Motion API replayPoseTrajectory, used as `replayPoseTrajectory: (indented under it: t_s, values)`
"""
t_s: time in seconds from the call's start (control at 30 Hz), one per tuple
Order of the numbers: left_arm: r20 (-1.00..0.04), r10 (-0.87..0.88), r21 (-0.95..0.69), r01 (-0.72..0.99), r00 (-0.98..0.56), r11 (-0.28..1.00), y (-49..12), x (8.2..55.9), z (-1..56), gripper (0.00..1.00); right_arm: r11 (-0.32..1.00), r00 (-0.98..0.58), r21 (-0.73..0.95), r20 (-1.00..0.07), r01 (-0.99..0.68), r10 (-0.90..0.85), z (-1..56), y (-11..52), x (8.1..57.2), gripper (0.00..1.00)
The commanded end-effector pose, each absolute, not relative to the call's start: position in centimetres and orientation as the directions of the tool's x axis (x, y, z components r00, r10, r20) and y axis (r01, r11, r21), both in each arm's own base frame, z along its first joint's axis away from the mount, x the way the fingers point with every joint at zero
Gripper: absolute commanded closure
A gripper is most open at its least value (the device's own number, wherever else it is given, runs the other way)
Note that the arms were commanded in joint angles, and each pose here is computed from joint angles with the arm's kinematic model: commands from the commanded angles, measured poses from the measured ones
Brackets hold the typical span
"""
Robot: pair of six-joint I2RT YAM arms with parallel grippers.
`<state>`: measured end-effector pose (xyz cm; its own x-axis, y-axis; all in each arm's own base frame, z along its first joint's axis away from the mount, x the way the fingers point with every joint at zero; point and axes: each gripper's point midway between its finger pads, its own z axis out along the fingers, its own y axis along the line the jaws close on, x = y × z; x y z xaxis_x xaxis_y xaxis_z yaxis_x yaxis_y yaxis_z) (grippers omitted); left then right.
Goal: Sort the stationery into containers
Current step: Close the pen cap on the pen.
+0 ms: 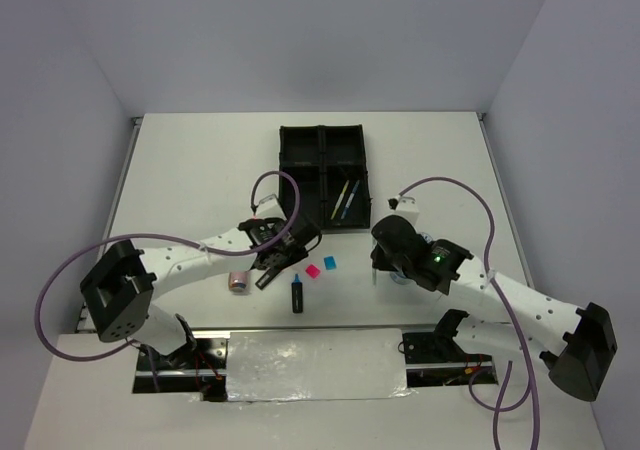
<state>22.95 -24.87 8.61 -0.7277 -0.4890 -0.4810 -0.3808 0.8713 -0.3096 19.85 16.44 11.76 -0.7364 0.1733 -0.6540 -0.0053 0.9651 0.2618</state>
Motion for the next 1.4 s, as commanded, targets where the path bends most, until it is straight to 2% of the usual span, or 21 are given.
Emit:
replayPoseTrajectory:
  t_s: [0.0,0.1,1.3,1.37]
  values:
    - [-0.464,-0.524,-0.304,-0.427,-0.714,0.851,-25.1,23.0,7.9,0.51,0.962,-0.716,0.268,-0.681,-0.050,0.153,12.1,16.9,20.1,1.00]
    - [-0.464,-0.513,-0.250,-0.449,-0.722,0.858,-24.8,22.8,6.8,0.56,0.957,-0.719,0.282,-0.678,-0.061,0.154,11.7,17.2,20.0,1.00]
    - [-0.403,-0.449,-0.107,-0.446,-0.798,0.889,-25.5,22.0,0.3,0.61,0.943,-0.719,0.316,-0.679,-0.104,0.147,10.6,17.8,19.6,1.00]
    - [-0.404,-0.446,-0.109,-0.442,-0.799,0.890,-25.5,22.1,0.3,0.66,0.943,-0.719,0.317,-0.679,-0.103,0.150,10.5,17.8,19.7,1.00]
